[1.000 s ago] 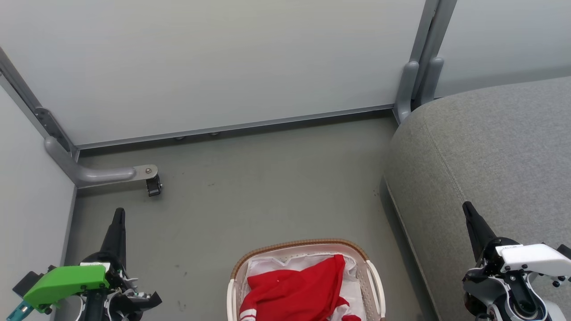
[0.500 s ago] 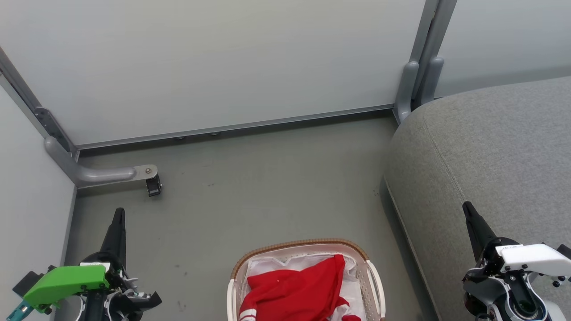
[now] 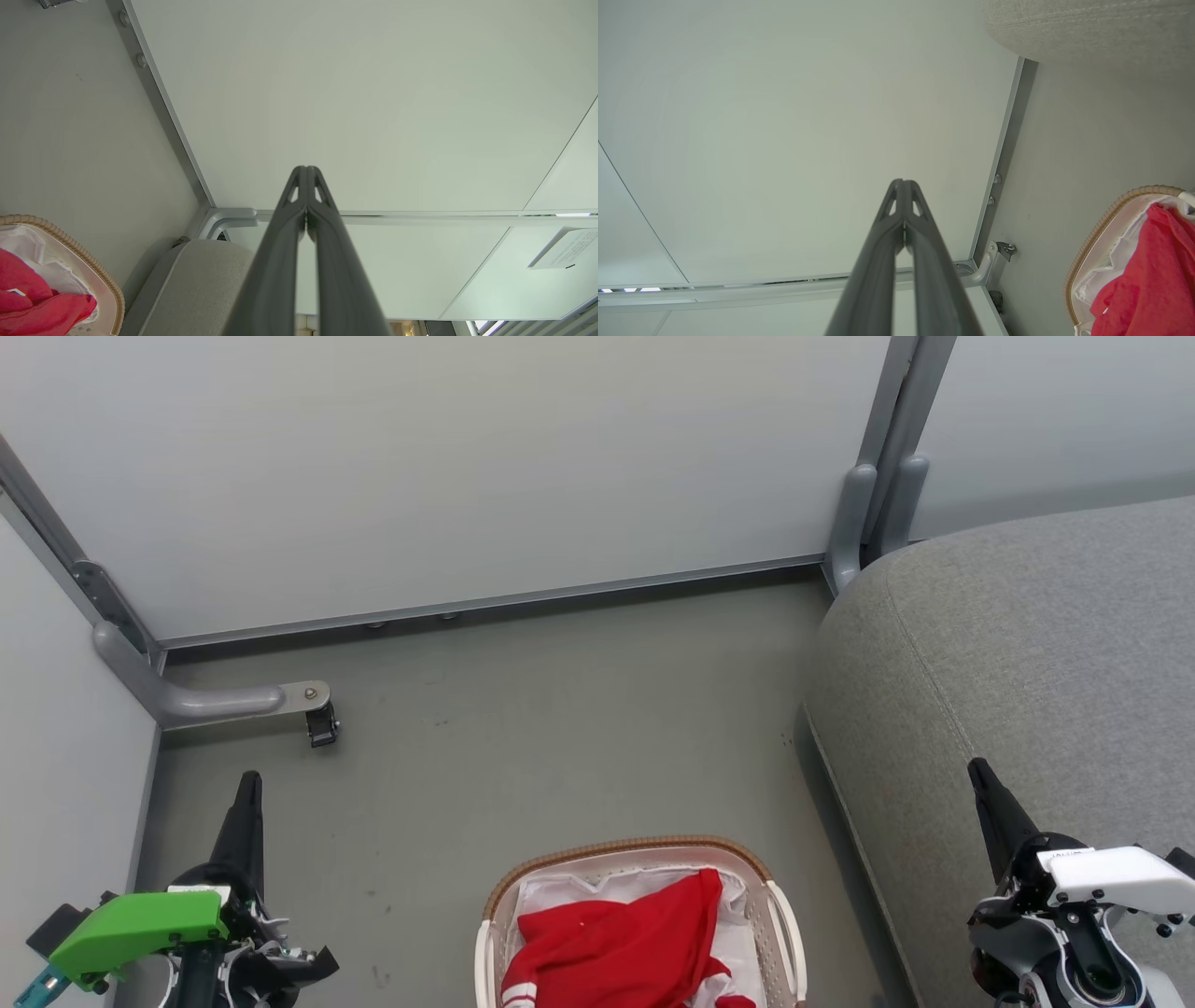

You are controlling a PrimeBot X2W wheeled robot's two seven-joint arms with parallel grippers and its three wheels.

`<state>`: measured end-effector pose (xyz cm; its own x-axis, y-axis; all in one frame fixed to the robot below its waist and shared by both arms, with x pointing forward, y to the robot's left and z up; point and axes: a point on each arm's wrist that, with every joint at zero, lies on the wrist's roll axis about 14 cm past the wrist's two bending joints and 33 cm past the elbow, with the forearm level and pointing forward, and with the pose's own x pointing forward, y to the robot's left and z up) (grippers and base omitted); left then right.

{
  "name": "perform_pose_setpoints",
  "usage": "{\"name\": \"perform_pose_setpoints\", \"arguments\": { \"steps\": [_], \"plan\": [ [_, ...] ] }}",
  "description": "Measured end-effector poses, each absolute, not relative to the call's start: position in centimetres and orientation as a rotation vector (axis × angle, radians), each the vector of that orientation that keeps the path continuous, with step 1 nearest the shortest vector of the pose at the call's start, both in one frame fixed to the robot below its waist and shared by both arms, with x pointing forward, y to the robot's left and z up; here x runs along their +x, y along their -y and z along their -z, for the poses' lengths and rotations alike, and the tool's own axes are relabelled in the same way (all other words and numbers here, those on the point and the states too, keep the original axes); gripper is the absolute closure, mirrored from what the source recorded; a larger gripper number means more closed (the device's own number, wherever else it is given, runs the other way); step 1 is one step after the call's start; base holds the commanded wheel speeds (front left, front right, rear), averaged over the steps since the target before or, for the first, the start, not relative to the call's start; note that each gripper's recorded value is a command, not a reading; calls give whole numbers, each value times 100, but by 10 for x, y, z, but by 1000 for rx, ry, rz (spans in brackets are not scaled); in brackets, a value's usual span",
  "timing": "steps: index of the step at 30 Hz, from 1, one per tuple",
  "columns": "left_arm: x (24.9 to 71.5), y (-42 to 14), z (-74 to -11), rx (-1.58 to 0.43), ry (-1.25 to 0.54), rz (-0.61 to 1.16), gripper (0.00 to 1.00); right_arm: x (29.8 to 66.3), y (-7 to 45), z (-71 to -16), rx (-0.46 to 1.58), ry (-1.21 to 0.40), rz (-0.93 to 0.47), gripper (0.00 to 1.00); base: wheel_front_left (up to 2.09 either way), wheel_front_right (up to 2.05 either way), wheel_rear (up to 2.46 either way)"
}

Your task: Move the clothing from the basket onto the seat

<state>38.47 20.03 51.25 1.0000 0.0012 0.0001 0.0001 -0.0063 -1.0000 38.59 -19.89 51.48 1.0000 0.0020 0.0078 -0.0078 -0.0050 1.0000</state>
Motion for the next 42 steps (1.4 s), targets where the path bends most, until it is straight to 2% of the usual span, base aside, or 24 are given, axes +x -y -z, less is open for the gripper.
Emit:
{"name": "perform_pose_setpoints", "arguments": {
  "steps": [1, 2, 8, 24, 42],
  "plan": [
    [385, -200, -513, -1577, 1, -1, 100, 386, 199, -515, 1576, 5, -8, 100, 0, 0, 0],
    [385, -200, -512, -1577, 0, -2, 0, 386, 199, -515, 1576, 4, -7, 0, 0, 0, 0],
    [372, -197, -483, -1588, -69, -69, 0, 374, 193, -487, 1597, -60, 58, 0, 0, 0, 0],
    [372, -186, -490, -1534, -48, -54, 0, 374, 198, -487, 1492, -27, 95, 0, 0, 0, 0],
    [374, -181, -505, -1214, -6, -16, 0, 380, 198, -511, 1095, 33, 52, 0, 0, 0, 0]
  ]
}}
